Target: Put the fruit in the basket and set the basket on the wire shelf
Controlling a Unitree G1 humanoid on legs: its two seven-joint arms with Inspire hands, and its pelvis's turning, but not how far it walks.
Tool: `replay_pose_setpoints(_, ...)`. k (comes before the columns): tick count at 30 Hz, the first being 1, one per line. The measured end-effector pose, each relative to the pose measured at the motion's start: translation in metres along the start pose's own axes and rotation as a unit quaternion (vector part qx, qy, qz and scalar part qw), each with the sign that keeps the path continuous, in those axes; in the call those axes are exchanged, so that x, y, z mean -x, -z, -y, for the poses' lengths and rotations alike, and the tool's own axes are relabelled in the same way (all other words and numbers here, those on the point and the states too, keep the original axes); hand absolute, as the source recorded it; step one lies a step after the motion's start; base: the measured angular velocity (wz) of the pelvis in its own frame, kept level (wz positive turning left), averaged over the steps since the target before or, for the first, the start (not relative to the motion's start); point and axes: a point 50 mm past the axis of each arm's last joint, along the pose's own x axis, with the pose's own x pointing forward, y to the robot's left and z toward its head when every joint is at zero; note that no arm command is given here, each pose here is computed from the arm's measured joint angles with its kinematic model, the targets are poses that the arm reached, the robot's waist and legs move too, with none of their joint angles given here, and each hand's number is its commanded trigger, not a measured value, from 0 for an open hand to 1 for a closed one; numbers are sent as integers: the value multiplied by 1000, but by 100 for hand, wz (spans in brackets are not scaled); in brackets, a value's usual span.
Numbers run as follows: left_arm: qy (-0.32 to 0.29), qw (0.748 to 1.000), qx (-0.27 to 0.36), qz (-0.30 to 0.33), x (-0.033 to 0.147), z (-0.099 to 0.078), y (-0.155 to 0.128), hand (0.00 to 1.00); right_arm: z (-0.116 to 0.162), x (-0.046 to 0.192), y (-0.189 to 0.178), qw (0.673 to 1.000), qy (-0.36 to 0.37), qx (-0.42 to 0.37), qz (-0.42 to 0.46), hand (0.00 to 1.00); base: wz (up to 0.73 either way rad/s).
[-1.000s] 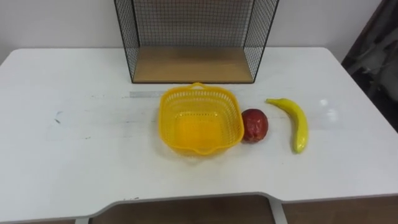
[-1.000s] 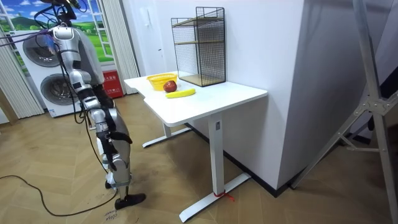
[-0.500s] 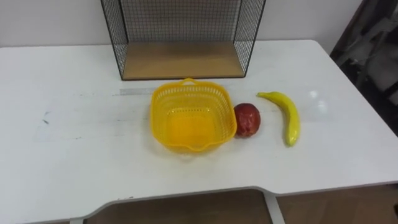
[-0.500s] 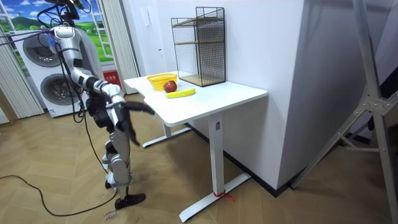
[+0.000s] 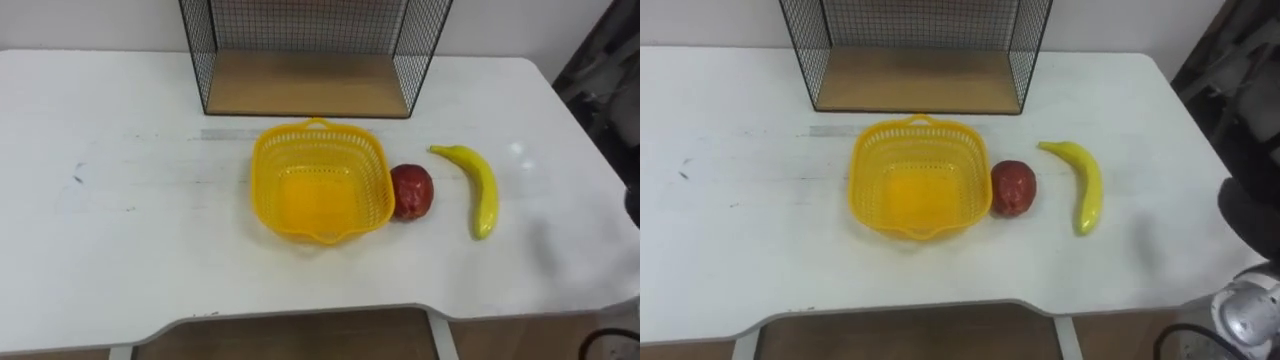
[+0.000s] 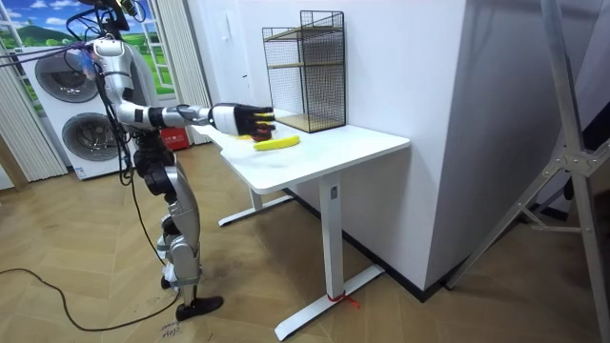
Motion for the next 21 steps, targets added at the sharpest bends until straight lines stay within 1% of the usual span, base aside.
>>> replay_pose_setpoints(4, 14, 1000, -6, -1, 0, 2, 1, 0, -12, 4, 3, 998, -67, 16, 0, 0, 1)
replay_pose_setpoints(9, 19, 1000, -5, 6, 0, 1, -2, 0, -27, 6, 3, 983, -177, 39, -4, 0, 0)
replay_pose_setpoints(12, 19, 1000, -8, 7, 0, -1, -2, 0, -32, 5, 0, 975, -218, 44, -2, 0, 0)
replay_pose_setpoints(18, 11, 999, -29, 5, 0, -8, 0, 0, -30, -5, -15, 961, -266, 74, 22, 0, 3)
replay_pose_setpoints(21, 10, 999, -34, 0, 0, -9, 2, 0, -30, -6, -19, 953, -290, 79, 27, 0, 3)
